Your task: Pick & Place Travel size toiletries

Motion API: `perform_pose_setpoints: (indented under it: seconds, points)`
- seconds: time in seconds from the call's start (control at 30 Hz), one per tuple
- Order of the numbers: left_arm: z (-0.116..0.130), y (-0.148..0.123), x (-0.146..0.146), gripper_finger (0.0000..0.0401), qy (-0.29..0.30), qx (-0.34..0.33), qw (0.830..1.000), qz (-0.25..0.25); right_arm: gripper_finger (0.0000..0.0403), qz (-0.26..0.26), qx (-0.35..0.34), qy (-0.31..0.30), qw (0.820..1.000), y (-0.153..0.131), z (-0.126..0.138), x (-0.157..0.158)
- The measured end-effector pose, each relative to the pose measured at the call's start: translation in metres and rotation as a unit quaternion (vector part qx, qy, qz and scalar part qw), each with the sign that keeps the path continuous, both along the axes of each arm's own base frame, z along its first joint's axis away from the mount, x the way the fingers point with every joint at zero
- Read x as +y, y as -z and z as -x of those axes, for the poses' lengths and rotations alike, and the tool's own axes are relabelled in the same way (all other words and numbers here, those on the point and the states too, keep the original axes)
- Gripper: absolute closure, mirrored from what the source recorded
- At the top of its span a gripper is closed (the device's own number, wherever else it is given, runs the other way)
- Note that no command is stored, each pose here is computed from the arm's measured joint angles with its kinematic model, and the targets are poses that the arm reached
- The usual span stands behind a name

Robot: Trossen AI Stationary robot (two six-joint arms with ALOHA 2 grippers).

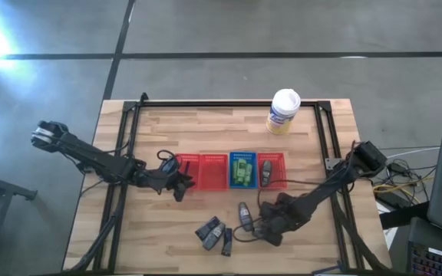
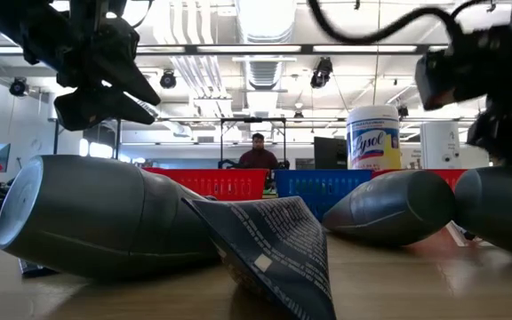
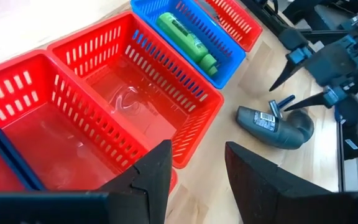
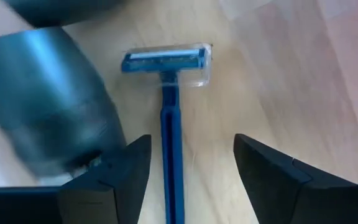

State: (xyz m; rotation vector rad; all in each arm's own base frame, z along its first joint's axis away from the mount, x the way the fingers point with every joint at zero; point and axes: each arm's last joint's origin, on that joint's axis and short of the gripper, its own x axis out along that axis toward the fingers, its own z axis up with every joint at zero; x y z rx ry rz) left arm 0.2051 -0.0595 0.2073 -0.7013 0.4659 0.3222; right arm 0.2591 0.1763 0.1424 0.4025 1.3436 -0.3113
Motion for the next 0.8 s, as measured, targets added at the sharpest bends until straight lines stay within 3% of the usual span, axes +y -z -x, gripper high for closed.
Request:
perform_pose_setpoints:
  seconds: [0.27,0.43,0.57,0.8]
  points:
    - [0.0019,0.0049,0.0006,0.0247,-0.006,0.005,1.0,0.008,0.0142,0.016,0.016,-0.01,1.0,0.0064,-0.0096,0.0004]
    - [0.0027,0.0069,0.0008,0.0247,-0.006,0.008,1.0,0.008,0.0146,0.022,0.014,-0.015,1.0,0.0066,-0.0094,-0.0001]
    - [0.0033,0.0085,0.001,0.0247,-0.006,0.01,1.0,0.008,0.0186,0.014,0.021,0.004,1.0,0.0081,-0.0087,-0.0005]
    - [0.0033,0.0084,0.001,0.0247,-0.006,0.01,1.0,0.009,0.0302,0.01,0.023,0.01,1.0,0.0084,-0.0087,-0.0005]
